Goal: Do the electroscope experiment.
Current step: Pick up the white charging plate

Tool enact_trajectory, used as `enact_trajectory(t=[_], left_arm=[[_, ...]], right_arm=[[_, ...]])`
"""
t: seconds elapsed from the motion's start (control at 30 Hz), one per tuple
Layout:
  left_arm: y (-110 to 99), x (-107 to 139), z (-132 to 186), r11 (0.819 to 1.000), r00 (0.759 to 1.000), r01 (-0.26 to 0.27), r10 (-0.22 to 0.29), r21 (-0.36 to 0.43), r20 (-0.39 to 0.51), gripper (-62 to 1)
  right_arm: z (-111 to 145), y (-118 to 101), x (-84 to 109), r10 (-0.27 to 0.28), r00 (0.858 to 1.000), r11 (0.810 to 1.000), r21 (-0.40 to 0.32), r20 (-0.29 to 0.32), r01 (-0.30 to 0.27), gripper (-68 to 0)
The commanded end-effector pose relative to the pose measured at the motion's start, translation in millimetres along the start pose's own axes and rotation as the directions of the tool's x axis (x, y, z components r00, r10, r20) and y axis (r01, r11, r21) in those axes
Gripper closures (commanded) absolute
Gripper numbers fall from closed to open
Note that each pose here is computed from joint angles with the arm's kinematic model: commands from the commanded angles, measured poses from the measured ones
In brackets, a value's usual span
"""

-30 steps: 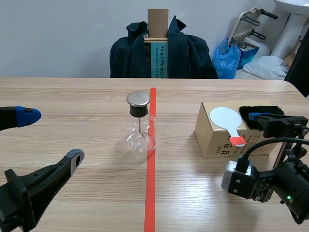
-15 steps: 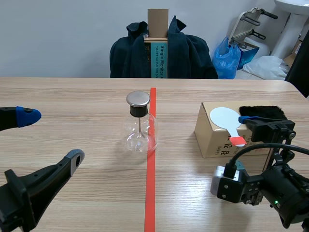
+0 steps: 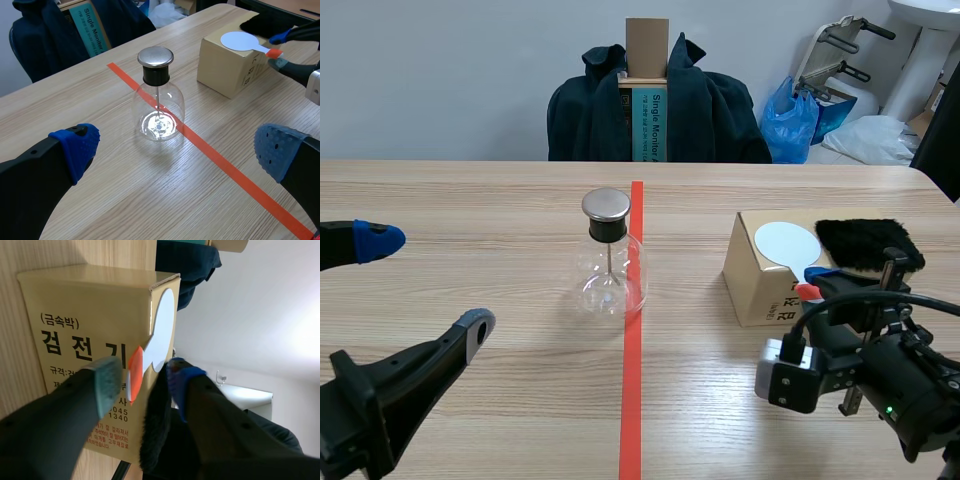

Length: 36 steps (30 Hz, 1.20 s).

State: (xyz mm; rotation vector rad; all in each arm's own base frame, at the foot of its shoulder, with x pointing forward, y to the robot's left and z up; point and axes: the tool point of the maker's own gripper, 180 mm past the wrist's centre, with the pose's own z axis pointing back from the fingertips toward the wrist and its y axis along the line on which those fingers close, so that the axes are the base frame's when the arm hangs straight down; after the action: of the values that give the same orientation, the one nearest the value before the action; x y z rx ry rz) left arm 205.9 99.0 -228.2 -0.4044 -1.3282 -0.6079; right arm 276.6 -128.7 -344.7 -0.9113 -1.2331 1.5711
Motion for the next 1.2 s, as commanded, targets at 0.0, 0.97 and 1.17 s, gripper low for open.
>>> enact_trajectory(t=[0.0, 0.97, 1.17], left_arm=[[-4, 9, -1, 1.0, 0.999, -0.007, 0.007, -0.009, 0.034, -62.3], [-4, 9, -1, 1.0, 0.999, -0.007, 0.007, -0.009, 0.034, -62.3], [-4, 9, -1, 1.0, 0.999, -0.003, 0.004, -0.01, 0.032, -62.3]], right_arm=[[-5, -20, -6.7, 0.022, 1.0, 0.998, -0.056, -0.01, -0.022, -7.6], [61, -258, -51.1, 0.099, 0.983, 0.641, -0.745, -0.156, -0.183, -0.8], [97, -310, -54.8, 0.077, 0.984, 0.51, -0.842, -0.161, -0.178, -0.8]])
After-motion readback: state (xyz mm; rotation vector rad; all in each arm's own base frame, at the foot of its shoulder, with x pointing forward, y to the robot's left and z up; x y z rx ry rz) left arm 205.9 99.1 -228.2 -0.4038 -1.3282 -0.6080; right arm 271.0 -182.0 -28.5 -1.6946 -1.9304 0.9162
